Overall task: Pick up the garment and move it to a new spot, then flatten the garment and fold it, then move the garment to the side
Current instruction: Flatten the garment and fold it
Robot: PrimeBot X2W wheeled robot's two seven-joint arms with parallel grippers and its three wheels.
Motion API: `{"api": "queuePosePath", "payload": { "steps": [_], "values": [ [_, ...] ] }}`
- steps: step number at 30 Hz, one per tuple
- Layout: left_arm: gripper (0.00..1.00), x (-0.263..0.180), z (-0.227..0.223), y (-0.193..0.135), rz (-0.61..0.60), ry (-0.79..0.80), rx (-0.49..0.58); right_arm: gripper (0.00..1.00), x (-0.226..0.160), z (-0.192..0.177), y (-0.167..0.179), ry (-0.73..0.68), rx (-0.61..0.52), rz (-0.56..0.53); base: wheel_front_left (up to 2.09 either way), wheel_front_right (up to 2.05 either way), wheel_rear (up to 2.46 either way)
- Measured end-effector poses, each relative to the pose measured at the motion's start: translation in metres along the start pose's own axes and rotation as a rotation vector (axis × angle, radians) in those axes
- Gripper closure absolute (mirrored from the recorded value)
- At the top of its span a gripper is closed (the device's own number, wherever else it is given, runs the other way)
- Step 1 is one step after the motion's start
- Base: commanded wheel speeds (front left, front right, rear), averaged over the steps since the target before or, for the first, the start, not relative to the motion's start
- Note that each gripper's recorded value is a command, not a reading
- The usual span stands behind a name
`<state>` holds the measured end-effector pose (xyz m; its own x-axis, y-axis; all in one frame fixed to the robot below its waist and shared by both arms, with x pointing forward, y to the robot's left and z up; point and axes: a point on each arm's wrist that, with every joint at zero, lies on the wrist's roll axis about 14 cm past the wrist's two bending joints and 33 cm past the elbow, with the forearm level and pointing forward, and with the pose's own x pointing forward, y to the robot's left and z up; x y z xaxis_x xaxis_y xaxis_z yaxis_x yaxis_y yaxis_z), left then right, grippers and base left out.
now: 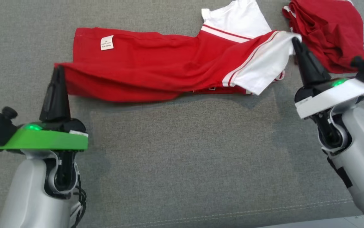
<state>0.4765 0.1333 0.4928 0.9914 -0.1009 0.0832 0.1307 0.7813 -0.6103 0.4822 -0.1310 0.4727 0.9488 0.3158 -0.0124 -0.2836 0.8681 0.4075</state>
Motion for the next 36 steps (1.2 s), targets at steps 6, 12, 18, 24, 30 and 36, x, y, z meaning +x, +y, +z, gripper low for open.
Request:
{"api": "queuePosePath", "payload": {
  "steps": [6, 12, 18, 24, 30, 36],
  "values": [
    [1.00, 0.011, 0.094, -0.043, -0.124, -0.287, -0.030, 1.00, -0.008, 0.152, 0.037, -0.441, 0.002, 0.109, 0.00, 0.00, 0.00],
    [1.00, -0.007, 0.156, -0.081, -0.235, -0.470, -0.041, 1.00, -0.059, 0.242, 0.077, -0.728, -0.008, 0.218, 0.00, 0.00, 0.00],
    [1.00, -0.037, 0.216, -0.136, -0.409, -0.651, -0.039, 1.00, -0.124, 0.306, 0.115, -0.967, -0.061, 0.329, 0.00, 0.00, 0.00],
    [1.00, -0.083, 0.267, -0.208, -0.659, -0.804, 0.026, 1.00, -0.200, 0.355, 0.147, -1.176, -0.183, 0.427, 0.00, 0.00, 0.00],
    [1.00, -0.063, 0.246, -0.222, -0.676, -0.632, 0.068, 1.00, -0.175, 0.344, 0.136, -1.045, -0.126, 0.409, 0.00, 0.00, 0.00],
    [1.00, 0.009, 0.175, -0.174, -0.462, -0.291, 0.063, 1.00, -0.078, 0.283, 0.101, -0.678, 0.067, 0.292, 0.00, 0.00, 0.00]
  ]
}}
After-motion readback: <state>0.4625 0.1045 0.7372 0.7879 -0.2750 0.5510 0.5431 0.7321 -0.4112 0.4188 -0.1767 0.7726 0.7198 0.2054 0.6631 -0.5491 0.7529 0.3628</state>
